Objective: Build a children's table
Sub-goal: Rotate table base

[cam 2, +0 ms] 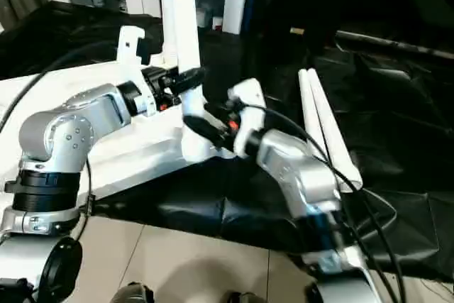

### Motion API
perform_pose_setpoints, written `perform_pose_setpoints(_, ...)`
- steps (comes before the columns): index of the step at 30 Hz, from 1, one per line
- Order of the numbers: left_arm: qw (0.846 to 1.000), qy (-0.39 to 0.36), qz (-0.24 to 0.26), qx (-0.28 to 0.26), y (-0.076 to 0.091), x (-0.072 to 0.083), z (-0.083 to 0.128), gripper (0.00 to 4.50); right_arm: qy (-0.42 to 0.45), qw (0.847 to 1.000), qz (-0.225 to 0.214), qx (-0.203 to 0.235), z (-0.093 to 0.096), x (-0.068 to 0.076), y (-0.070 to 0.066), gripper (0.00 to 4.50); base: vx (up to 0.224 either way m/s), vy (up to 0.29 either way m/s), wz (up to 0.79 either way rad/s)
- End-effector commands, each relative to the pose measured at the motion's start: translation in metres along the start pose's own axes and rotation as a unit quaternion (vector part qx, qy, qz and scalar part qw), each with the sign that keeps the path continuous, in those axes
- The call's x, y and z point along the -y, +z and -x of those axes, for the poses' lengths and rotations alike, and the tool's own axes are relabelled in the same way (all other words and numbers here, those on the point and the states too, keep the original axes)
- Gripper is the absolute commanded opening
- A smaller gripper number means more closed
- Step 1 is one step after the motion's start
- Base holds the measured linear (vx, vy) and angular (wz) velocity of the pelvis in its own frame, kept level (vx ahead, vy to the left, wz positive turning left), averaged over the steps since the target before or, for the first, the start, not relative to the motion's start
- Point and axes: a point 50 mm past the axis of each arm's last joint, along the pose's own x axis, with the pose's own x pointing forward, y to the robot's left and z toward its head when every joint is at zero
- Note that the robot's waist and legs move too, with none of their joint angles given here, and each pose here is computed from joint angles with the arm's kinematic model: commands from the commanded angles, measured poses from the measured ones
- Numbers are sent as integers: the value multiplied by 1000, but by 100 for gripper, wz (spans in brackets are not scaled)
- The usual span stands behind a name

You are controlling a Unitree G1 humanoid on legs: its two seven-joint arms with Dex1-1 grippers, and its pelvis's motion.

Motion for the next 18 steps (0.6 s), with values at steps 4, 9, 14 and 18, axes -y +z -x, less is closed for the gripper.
perform_pose_setpoints(4, 999, -28, -40, 8, 9, 14, -6, 186, -34, 999, -15, -20, -1, 5, 0, 299, 0, 0, 0)
perform_pose_setpoints(9, 996, -60, -64, -1, 7, 21, -5, 186, -35, 998, -31, -36, -3, 4, -3, 299, 0, 0, 0)
perform_pose_setpoints(14, 994, -81, -73, -12, 3, 26, -5, 186, -27, 998, -33, -46, -4, 2, -3, 299, 0, 0, 0)
perform_pose_setpoints(18, 993, -87, -80, -20, 1, 25, -4, 186, -24, 998, -34, -49, -4, 2, -3, 299, 0, 0, 0)
